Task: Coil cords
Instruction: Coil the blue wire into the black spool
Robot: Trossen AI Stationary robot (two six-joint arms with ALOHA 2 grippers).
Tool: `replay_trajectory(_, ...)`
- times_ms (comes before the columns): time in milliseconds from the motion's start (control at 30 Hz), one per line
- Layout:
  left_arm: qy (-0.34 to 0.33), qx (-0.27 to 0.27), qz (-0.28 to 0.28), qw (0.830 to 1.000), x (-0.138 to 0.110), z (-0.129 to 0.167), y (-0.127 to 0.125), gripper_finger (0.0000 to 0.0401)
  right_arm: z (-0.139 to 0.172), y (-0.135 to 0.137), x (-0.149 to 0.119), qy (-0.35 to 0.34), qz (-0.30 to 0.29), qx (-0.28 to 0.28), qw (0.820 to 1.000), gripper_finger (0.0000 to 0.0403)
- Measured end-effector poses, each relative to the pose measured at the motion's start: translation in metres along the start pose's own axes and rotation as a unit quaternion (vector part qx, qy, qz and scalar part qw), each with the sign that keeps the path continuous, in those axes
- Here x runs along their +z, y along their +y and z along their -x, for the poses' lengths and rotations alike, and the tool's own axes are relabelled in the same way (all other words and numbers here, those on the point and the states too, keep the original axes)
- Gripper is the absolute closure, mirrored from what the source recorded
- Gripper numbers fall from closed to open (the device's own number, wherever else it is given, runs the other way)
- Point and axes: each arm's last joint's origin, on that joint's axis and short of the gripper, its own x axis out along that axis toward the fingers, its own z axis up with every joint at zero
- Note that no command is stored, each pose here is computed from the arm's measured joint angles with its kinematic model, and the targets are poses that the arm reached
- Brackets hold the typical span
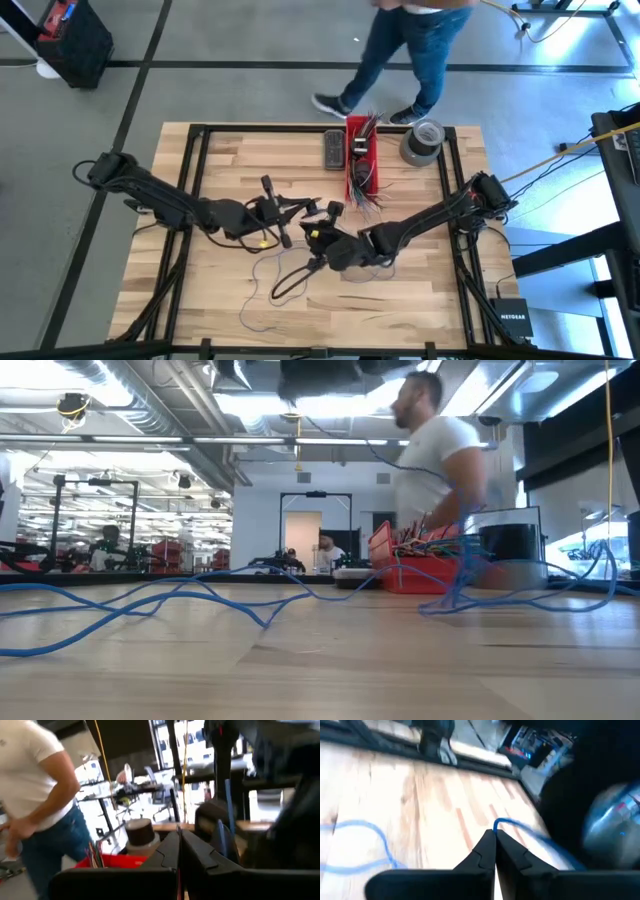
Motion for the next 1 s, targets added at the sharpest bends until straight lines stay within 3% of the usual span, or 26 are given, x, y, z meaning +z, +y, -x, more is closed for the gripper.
replay_trajectory(133,-0.018,-0.015,0.016,1.000,0.007,0.005,-0.002,0.0400,0.004,0.005,-0.011,0.012,0.000,-0.023,1.000,0.0396)
replay_trajectory(267,-0.039,-0.065,0.049,0.996,0.013,0.010,-0.006,0.0400,0.000,0.003,-0.019,0.015,-0.006,-0.037,0.999,0.0396)
replay_trajectory(600,-0.010,-0.101,0.041,0.994,0.025,0.031,0.000,0.0400,0.009,0.004,-0.022,0.023,0.025,-0.088,0.996,0.0396)
replay_trajectory(800,-0.010,-0.117,0.060,0.991,0.031,0.043,0.001,0.0400,0.008,0.001,-0.019,0.015,0.008,-0.083,0.996,0.0396)
replay_trajectory(1000,-0.040,-0.107,0.072,0.991,0.025,0.030,-0.002,0.0400,-0.005,0.008,-0.015,-0.018,-0.029,-0.023,0.999,0.0396)
